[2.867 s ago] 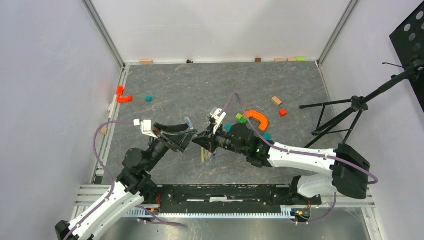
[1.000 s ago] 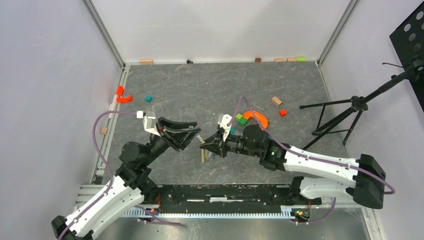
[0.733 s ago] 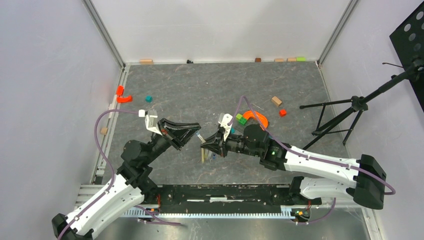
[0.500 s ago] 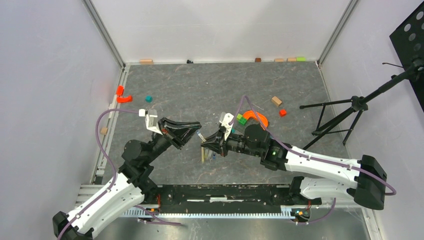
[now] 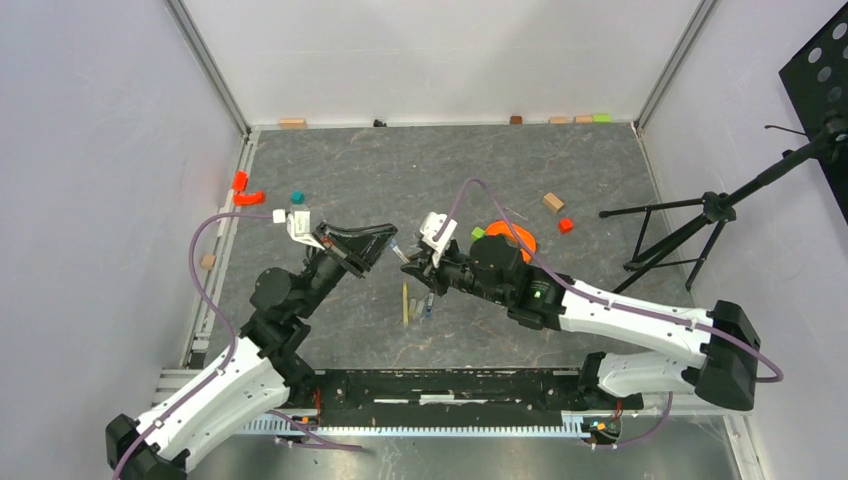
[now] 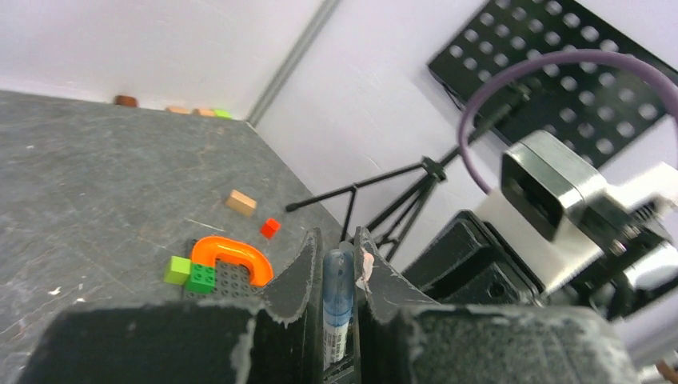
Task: Insert the pens into the pen caps
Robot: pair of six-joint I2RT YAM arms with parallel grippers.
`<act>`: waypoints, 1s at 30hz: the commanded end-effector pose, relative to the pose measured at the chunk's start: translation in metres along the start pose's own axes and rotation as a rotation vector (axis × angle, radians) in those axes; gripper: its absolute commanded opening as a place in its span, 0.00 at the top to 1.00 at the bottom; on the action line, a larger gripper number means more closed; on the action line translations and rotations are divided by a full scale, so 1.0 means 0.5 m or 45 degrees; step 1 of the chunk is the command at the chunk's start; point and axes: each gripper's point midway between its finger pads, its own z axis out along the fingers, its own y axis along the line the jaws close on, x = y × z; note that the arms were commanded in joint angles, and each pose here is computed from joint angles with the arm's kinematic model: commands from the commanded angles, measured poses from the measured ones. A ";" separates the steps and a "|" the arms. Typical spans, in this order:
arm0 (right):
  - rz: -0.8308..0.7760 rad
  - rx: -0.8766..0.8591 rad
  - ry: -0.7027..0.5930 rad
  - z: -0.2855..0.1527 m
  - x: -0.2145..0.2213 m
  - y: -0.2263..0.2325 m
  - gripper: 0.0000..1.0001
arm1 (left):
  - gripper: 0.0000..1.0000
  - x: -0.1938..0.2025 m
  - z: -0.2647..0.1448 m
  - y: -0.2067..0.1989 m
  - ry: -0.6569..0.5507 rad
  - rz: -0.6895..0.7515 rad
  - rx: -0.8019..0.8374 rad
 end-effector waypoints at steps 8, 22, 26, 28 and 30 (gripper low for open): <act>-0.234 0.293 -0.134 0.061 -0.139 -0.088 1.00 | 0.98 0.050 0.034 0.099 0.112 -0.228 -0.391; -0.025 0.056 -0.335 0.045 -0.191 -0.087 1.00 | 0.98 0.099 0.039 0.041 0.252 -0.152 -0.097; 0.047 -0.230 -0.524 -0.024 -0.231 -0.053 1.00 | 0.98 0.103 0.026 -0.022 0.297 -0.106 0.136; 0.100 -0.386 -0.597 -0.052 -0.254 -0.031 1.00 | 0.98 0.106 0.015 -0.070 0.343 -0.090 0.305; 0.135 -0.481 -0.659 -0.080 -0.271 -0.016 1.00 | 0.98 0.108 0.005 -0.098 0.369 -0.056 0.415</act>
